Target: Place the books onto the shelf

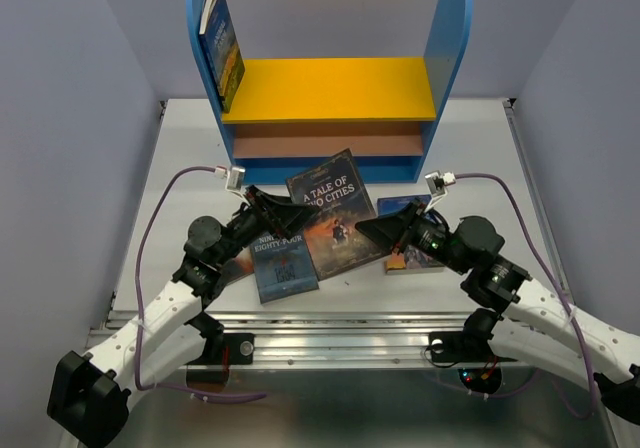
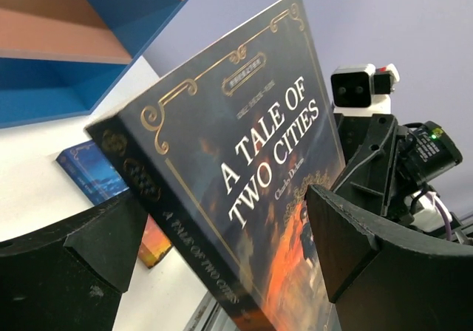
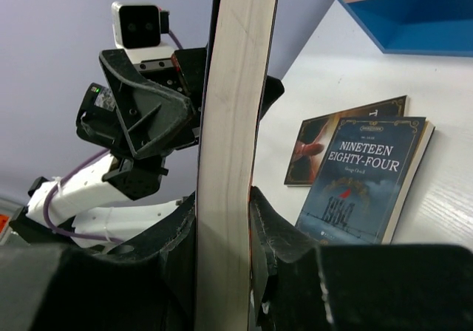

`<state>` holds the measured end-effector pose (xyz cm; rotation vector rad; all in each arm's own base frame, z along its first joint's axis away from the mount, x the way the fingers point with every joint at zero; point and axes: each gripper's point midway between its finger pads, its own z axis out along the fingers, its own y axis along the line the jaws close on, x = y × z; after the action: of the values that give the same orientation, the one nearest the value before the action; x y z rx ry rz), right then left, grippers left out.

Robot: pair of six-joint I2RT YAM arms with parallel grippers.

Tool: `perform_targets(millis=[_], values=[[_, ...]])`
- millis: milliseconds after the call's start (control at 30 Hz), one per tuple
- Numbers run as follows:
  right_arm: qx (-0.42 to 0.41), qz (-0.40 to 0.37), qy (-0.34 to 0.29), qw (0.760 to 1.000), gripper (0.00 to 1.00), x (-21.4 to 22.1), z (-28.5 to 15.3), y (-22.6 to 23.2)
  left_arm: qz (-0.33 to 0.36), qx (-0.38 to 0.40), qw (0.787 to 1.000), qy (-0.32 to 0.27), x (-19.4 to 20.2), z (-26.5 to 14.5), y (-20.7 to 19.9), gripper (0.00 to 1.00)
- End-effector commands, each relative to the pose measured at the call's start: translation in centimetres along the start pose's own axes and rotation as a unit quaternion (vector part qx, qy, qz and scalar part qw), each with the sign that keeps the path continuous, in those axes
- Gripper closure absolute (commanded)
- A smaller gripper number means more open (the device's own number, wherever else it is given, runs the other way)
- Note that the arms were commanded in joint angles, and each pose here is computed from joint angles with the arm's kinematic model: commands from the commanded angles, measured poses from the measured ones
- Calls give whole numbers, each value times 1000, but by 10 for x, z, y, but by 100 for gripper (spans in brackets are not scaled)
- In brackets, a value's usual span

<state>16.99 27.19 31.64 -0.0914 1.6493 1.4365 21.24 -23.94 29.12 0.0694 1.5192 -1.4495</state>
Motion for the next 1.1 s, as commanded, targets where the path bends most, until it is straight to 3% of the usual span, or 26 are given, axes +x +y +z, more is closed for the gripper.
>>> perform_targets(millis=[0, 267, 400, 600, 633, 667, 767, 900, 967, 1033, 1067], values=[[-135, 2, -82, 987, 99, -53, -10, 77, 18, 60, 998, -18, -15, 0, -29, 6], [-123, 5, -89, 988, 99, -53, -10, 70, 17, 102, 995, -4, -10, -5, -44, 29], [-109, 2, -92, 990, 99, -52, -5, 62, 22, 122, 992, 10, -6, -9, -52, 34], [-111, 10, -74, 991, 99, -43, 7, 58, 23, 127, 991, 15, -6, -8, -54, 49], [-108, 10, -73, 991, 99, -42, 9, 57, 24, 129, 991, 13, -7, -8, -56, 56], [-103, 11, -75, 992, 99, -42, 9, 53, 25, 129, 991, 12, -8, -7, -57, 71], [-95, 9, -82, 992, 99, -43, 9, 50, 29, 130, 991, 10, -9, -7, -58, 97], [-49, 2, -102, 994, 99, -51, 9, 34, 40, 126, 991, -9, -17, -6, -59, 100], [10, -3, -106, 994, 54, -53, 9, 14, 60, 125, 990, -28, -28, -6, -65, 100], [73, -13, -141, 987, 1, -68, 4, -6, 98, 97, 989, -59, -49, -2, -67, 100], [90, -14, -147, 985, 0, -71, 1, -11, 111, 81, 988, -71, -58, 0, -66, 100]])
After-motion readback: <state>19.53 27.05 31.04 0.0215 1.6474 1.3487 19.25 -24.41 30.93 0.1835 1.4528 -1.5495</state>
